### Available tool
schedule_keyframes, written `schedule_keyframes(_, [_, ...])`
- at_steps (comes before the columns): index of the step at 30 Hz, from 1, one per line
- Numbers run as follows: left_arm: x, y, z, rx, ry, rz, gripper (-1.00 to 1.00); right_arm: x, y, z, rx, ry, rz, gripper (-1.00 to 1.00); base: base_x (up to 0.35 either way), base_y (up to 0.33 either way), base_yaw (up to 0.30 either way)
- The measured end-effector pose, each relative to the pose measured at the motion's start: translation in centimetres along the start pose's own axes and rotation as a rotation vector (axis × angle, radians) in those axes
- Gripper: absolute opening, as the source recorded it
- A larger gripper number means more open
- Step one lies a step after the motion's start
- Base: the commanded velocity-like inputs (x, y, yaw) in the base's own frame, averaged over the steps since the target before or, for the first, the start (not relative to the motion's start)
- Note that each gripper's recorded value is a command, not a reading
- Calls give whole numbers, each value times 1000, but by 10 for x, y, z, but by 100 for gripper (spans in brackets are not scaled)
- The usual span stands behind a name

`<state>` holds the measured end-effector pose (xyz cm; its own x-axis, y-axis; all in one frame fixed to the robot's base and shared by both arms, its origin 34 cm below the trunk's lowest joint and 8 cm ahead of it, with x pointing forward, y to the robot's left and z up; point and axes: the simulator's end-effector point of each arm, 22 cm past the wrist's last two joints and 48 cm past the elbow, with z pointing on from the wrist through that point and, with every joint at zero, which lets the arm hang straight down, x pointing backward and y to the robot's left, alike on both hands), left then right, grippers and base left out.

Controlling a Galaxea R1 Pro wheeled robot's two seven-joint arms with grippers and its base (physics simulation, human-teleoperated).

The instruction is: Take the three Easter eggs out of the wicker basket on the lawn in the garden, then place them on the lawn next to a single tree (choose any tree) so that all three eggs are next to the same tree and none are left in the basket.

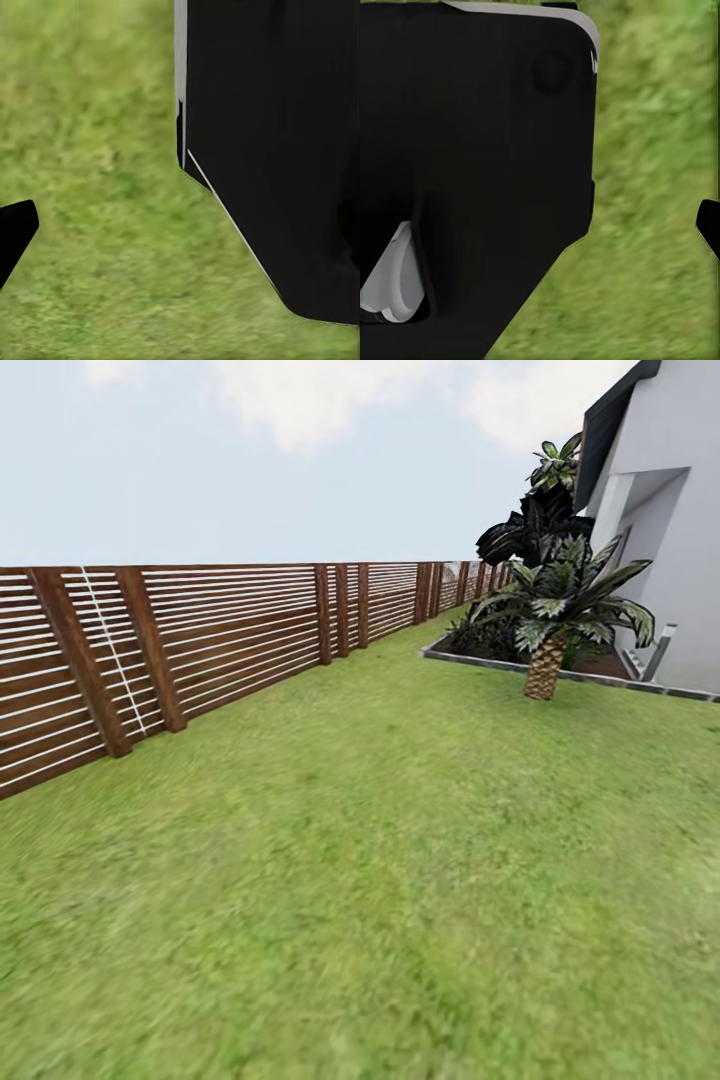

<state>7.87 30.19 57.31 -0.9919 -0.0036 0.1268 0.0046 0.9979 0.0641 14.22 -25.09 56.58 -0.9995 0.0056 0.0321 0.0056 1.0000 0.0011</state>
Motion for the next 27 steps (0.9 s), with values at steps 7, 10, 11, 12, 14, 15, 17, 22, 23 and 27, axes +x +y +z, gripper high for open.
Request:
schedule_keyframes(7, [3,0,-7,1,0,0,100,2,0,-7,0,0,0,100,325,0,0])
schedule_keyframes(10, [3,1,-8,0,0,0,100,3,0,-8,0,0,0,100,325,0,0])
schedule_keyframes(11, [3,0,-8,0,0,0,100,3,0,-8,0,0,0,100,325,0,0])
schedule_keyframes(12, [3,1,-8,1,0,0,100,3,0,-8,0,0,0,100,325,0,0])
schedule_keyframes(14, [3,0,-8,1,1,0,100,3,0,-8,0,0,0,100,325,0,0])
schedule_keyframes(15, [3,0,-8,1,0,0,100,3,0,-8,0,0,0,100,325,0,0])
schedule_keyframes(17, [3,0,-8,1,0,0,100,3,0,-8,0,0,0,100,325,0,0])
schedule_keyframes(22, [3,0,-8,0,0,0,100,3,0,-8,0,0,0,100,325,0,0])
schedule_keyframes(23, [3,0,-8,0,1,0,100,3,0,-8,0,0,0,100,325,0,0])
schedule_keyframes(27, [3,0,-8,1,0,0,100,3,0,-8,0,0,0,100,325,0,0])
